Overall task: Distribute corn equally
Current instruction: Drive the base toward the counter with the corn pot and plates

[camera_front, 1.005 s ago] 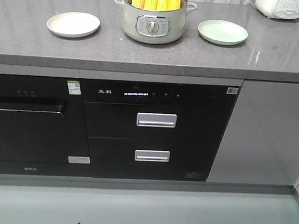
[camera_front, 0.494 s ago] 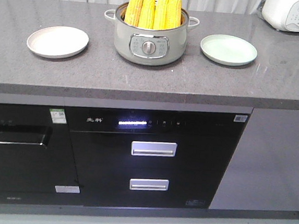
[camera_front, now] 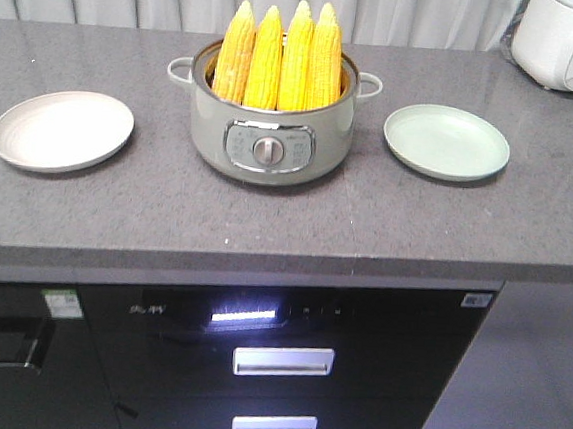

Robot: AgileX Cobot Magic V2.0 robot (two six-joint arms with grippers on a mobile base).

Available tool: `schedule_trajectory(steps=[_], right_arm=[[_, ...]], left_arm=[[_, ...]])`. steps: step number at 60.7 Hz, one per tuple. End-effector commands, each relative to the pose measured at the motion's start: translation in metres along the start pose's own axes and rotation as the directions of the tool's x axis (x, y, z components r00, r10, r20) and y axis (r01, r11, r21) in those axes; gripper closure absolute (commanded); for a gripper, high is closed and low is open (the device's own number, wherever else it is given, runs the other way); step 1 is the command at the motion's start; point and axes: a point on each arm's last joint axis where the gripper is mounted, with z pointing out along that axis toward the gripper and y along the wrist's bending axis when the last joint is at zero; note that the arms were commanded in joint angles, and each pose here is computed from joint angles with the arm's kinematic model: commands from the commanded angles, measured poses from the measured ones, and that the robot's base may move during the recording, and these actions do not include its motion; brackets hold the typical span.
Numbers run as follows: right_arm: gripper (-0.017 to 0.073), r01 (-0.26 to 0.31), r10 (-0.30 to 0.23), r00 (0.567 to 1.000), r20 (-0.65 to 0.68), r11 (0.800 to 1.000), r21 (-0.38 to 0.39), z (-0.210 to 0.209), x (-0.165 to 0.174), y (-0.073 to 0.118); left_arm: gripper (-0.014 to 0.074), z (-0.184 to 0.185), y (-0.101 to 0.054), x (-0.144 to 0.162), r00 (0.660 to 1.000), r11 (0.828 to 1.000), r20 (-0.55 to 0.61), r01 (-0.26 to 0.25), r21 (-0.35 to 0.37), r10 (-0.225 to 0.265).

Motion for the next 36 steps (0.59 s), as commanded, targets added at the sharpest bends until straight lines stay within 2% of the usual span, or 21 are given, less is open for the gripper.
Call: schedule_trajectory(steps=[1,36], right_arm=[[0.0561,0.02,-0.02,0.998,0.066,1.0,0.001,-0.0004,-0.0031,0.0002],[0.0561,0.019,-0.019,0.998,0.066,1.0,0.001,-0.0004,-0.0031,0.0002]], left_arm=[[0.0601,-0.0009,0.0001,-0.0033,0.997,1.0,0.077,0.001,0.001,-0.001],[0.0601,-0.0009,0.0001,-0.0033,0.997,1.0,0.077,0.001,0.001,-0.001]])
